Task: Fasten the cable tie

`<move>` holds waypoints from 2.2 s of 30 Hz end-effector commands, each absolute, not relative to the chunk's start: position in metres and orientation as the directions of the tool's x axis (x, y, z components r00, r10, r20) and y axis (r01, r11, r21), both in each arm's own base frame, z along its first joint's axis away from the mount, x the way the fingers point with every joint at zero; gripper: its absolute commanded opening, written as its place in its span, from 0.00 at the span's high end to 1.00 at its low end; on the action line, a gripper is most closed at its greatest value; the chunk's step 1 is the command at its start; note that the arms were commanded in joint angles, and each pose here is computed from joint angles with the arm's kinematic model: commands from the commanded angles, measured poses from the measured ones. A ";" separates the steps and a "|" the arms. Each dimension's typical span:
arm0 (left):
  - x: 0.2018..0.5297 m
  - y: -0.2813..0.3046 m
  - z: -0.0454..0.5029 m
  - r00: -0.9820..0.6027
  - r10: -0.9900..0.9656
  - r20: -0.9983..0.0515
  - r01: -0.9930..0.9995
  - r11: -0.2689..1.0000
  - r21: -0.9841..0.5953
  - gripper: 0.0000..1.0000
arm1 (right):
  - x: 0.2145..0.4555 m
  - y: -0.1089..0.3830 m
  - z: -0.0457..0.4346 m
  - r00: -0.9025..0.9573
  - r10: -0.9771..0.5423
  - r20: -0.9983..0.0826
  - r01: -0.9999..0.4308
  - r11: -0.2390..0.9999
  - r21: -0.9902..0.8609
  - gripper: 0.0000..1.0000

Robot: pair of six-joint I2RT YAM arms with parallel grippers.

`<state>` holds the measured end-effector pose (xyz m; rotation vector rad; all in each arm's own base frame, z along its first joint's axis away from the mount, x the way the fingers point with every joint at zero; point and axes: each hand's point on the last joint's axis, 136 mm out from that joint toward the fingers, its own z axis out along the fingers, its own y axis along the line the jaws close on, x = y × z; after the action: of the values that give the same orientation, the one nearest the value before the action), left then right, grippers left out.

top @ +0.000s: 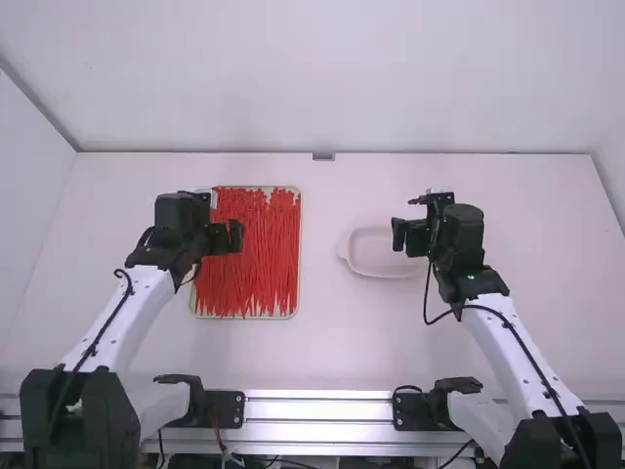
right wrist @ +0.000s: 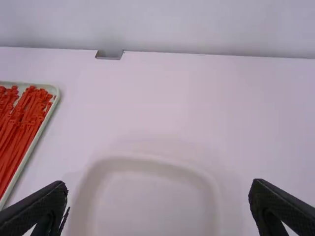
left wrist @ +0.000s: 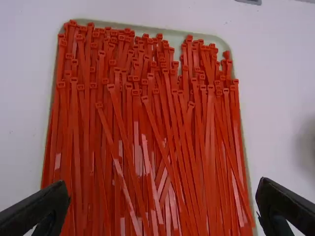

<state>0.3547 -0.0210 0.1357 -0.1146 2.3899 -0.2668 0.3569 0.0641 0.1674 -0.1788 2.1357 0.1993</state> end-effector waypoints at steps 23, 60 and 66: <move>0.440 -0.010 0.087 -0.840 -0.170 -0.514 -0.064 0.974 -0.218 0.01 | 0.365 0.055 0.181 -0.516 -0.044 -0.855 -0.167 0.985 0.050 0.02; 0.438 -0.015 0.039 -0.873 -0.171 -0.457 0.058 0.893 -0.447 0.03 | 0.362 0.053 0.176 -0.537 -0.042 -0.843 -0.160 0.986 0.053 0.02; 0.437 -0.016 0.026 -0.873 -0.192 -0.449 0.043 0.886 -0.462 0.07 | 0.362 0.053 0.176 -0.537 -0.042 -0.843 -0.161 0.986 0.053 0.02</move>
<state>0.4461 -0.0101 0.0412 -0.0886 2.5212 -0.5960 0.3552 0.0526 0.1614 -0.1448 2.1654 0.1562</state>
